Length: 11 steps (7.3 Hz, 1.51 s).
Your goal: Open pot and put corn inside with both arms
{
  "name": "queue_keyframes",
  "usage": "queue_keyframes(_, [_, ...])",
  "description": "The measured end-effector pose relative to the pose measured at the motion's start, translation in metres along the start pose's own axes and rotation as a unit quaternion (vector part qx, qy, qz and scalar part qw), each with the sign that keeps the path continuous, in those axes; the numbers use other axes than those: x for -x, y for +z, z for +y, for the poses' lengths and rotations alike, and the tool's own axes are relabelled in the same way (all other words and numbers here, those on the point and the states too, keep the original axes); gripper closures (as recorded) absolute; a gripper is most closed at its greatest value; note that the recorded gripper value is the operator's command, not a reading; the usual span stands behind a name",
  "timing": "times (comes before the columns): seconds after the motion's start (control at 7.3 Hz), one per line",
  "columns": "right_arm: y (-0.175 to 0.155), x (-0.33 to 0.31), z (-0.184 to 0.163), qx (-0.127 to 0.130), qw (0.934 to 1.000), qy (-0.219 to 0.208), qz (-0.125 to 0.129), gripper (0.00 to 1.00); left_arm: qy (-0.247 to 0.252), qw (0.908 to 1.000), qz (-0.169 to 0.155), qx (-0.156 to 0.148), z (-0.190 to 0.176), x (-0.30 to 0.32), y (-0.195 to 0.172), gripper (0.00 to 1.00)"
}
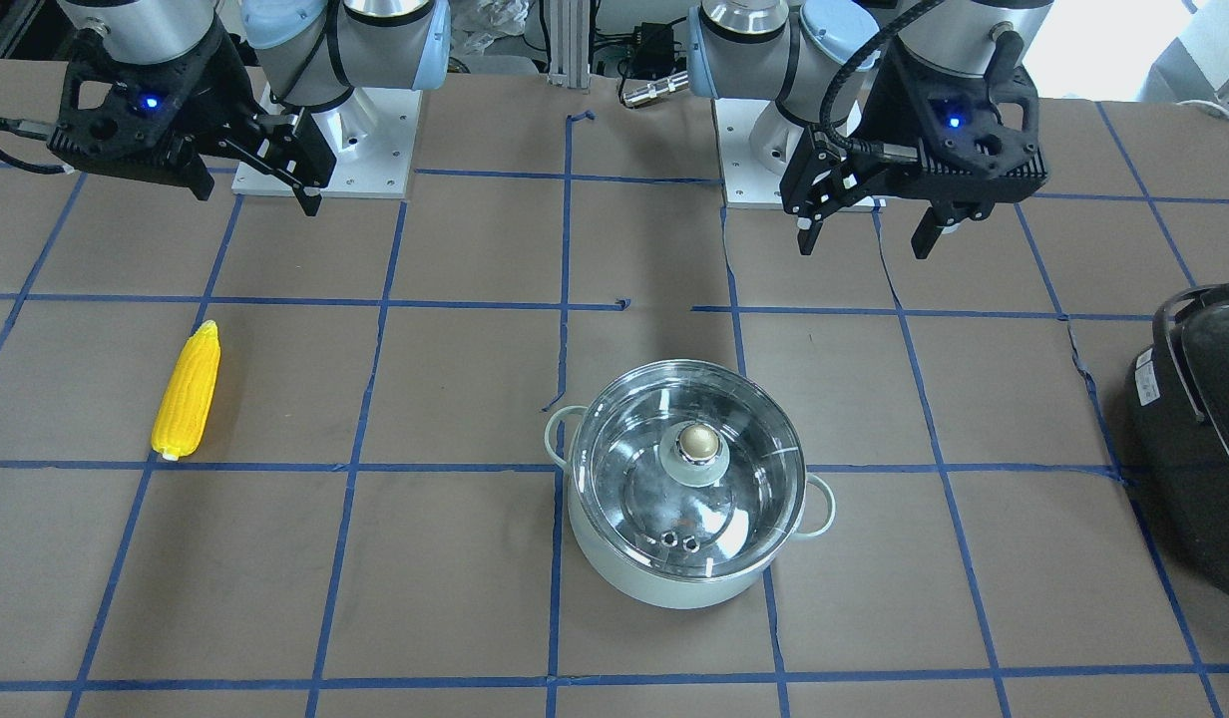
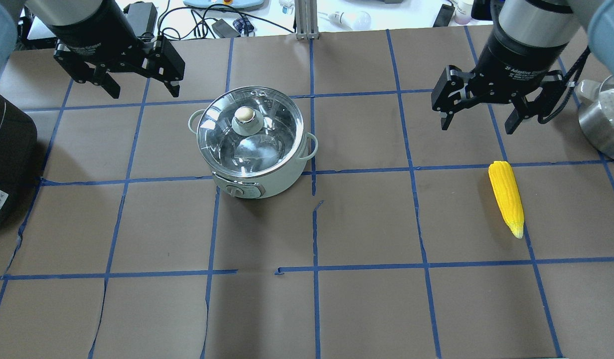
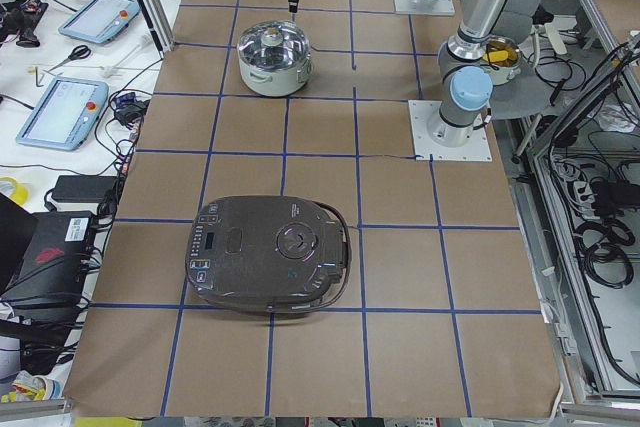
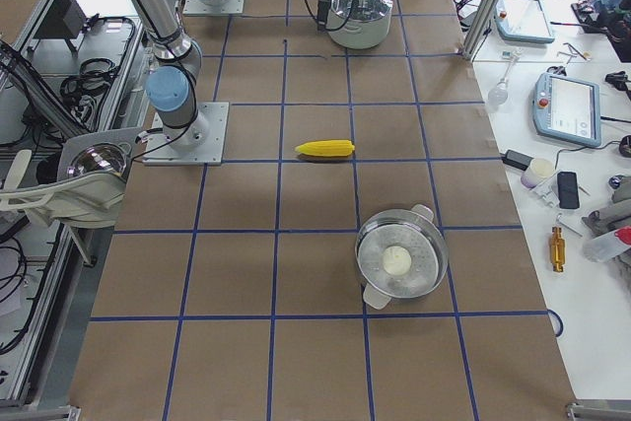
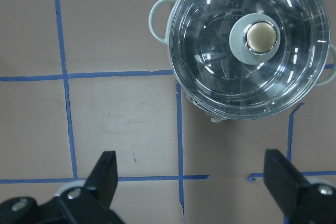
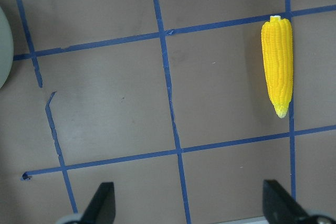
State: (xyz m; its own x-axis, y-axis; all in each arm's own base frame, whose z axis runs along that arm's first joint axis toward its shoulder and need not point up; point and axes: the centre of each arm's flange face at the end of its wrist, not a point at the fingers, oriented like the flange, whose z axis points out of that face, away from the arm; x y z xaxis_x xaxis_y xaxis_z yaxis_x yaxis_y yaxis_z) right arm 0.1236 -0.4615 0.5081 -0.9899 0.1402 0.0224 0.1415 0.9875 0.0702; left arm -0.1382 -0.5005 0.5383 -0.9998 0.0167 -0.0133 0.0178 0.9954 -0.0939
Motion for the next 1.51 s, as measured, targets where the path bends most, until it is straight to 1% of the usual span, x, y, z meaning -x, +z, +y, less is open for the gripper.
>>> queue_keyframes(0.68, [0.001,0.0,-0.001,0.0,1.0,0.0,0.001,0.0,0.0,1.0,0.001,0.002,-0.003,0.0,0.003,0.0])
queue_keyframes(1.1, [0.0,0.0,-0.003,-0.005,1.0,0.001,0.0,0.0,0.0,1.0,0.0,0.001,-0.003,0.0,0.002,0.0])
queue_keyframes(1.37, [0.0,0.0,-0.003,-0.005,1.0,0.001,0.0,0.0,-0.008,0.9999,0.006,0.001,-0.012,-0.006,0.012,0.0])
queue_keyframes(1.51, [0.001,-0.002,-0.004,-0.004,1.0,0.001,0.0,0.0,-0.007,0.9999,0.011,-0.004,-0.024,-0.021,0.026,0.0])
